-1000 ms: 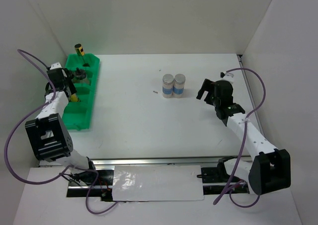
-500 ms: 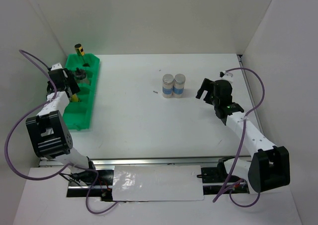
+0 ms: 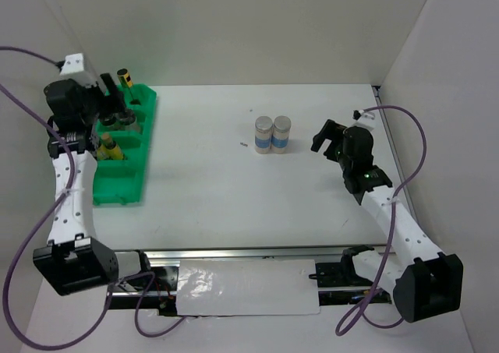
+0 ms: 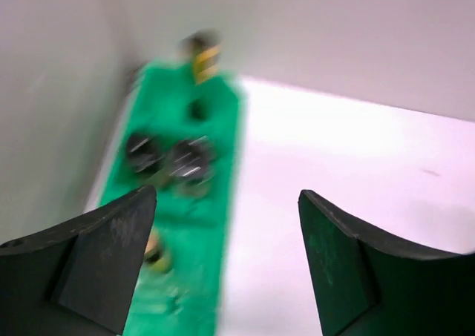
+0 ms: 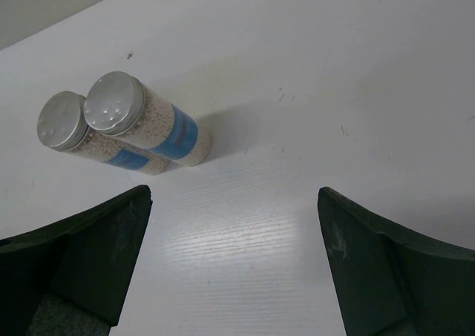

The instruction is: Organize the condiment bottles

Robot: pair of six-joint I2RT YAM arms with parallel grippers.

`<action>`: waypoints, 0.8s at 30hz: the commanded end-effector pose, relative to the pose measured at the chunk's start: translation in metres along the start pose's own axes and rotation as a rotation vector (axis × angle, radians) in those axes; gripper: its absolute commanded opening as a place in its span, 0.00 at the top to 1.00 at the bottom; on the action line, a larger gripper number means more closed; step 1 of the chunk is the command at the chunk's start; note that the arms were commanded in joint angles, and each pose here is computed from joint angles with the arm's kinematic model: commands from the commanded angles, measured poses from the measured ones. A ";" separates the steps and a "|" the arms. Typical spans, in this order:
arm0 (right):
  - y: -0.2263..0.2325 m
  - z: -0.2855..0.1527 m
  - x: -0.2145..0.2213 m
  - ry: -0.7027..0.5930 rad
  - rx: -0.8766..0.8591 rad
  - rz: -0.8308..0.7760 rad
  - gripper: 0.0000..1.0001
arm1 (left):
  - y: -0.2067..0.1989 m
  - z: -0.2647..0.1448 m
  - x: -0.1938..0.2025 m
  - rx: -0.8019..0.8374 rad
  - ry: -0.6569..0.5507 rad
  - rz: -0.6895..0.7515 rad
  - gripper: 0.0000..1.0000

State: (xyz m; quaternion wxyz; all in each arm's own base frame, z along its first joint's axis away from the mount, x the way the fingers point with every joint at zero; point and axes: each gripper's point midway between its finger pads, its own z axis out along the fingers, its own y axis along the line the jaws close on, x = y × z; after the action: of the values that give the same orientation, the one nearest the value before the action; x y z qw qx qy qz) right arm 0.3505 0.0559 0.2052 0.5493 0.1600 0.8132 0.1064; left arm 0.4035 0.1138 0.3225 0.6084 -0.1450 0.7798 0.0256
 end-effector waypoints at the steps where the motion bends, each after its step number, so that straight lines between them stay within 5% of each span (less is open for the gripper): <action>1: 0.009 -0.010 -0.017 -0.055 -0.034 0.006 0.00 | -0.127 -0.046 -0.033 0.528 -0.096 0.189 0.09; 3: 0.009 -0.013 -0.017 -0.056 -0.035 0.006 0.00 | -0.198 -0.068 -0.027 0.764 -0.146 0.314 0.08; 10: 0.006 -0.033 -0.037 -0.123 -0.031 -0.027 0.00 | -0.323 -0.065 0.052 1.208 -0.195 0.420 0.07; 15: -0.001 -0.042 -0.044 -0.146 0.003 -0.033 0.00 | -0.370 -0.033 0.077 1.253 -0.108 0.429 0.06; 20: -0.007 -0.043 -0.037 -0.143 0.018 -0.045 0.00 | -0.420 -0.001 0.144 1.204 0.025 0.511 0.06; 24: -0.011 -0.042 -0.034 -0.138 0.030 -0.047 0.00 | -0.435 0.017 0.166 1.153 -0.003 0.524 0.04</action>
State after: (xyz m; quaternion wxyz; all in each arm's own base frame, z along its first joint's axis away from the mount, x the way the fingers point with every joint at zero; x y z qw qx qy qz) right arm 0.3252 0.0376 0.2448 0.5978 0.1565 0.7819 0.0826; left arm 0.4711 -0.3259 0.2023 0.5112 0.4024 0.7025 -0.2884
